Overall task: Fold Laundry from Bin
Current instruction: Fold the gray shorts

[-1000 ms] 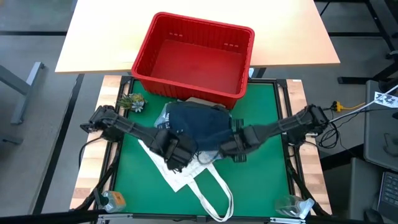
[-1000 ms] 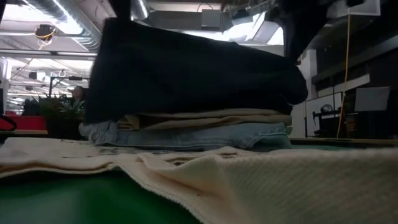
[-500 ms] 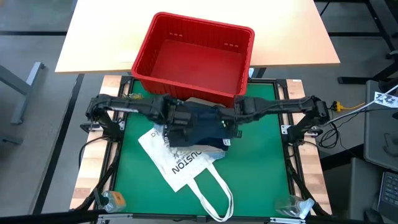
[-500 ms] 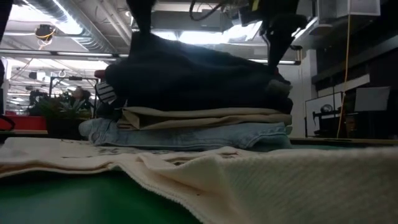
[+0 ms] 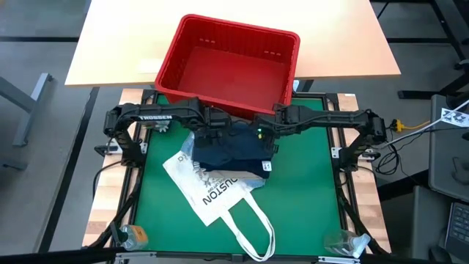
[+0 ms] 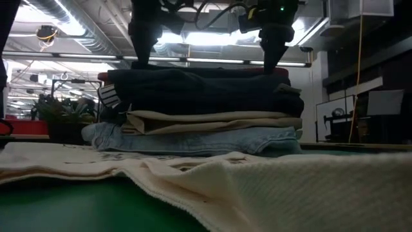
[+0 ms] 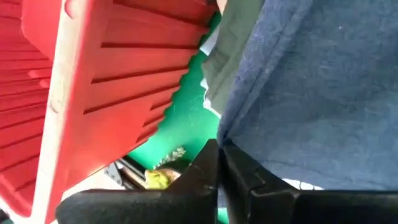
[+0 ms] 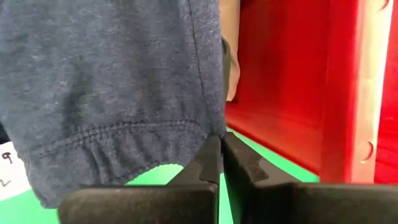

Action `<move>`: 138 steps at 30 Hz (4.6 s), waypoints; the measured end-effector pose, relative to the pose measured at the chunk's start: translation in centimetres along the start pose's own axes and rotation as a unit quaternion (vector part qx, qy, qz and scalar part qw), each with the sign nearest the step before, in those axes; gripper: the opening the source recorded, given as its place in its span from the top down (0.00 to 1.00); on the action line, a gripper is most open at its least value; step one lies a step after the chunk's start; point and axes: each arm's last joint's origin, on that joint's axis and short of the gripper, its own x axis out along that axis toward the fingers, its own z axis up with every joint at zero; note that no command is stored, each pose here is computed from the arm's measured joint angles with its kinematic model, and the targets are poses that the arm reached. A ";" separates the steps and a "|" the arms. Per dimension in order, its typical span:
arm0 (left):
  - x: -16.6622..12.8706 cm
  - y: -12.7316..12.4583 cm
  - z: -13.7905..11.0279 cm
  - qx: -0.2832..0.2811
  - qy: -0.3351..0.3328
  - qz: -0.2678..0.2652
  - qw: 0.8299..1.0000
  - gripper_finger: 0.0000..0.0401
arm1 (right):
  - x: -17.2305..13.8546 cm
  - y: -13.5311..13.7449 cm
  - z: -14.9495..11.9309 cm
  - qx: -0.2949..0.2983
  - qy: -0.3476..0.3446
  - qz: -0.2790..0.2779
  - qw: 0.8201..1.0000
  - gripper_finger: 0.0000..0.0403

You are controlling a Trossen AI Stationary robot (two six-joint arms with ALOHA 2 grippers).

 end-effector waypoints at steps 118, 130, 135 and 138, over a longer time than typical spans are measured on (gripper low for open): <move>0.9 -13.8 -2.8 0.016 -0.131 -0.198 0.971 0.82 | 3.7 7.0 -2.6 -0.040 0.016 0.184 0.982 0.67; -2.4 -10.9 -1.6 0.039 -0.158 -0.153 0.975 0.82 | -0.4 5.1 -0.9 -0.050 -0.017 0.094 0.994 0.67; -1.2 -8.9 -0.9 0.020 -0.131 -0.128 0.983 0.82 | -0.1 3.9 -0.6 -0.038 -0.025 0.024 0.999 0.67; -0.2 -7.8 -0.5 0.002 -0.118 -0.110 0.987 0.82 | 0.6 2.9 -0.5 -0.022 -0.020 0.014 0.999 0.67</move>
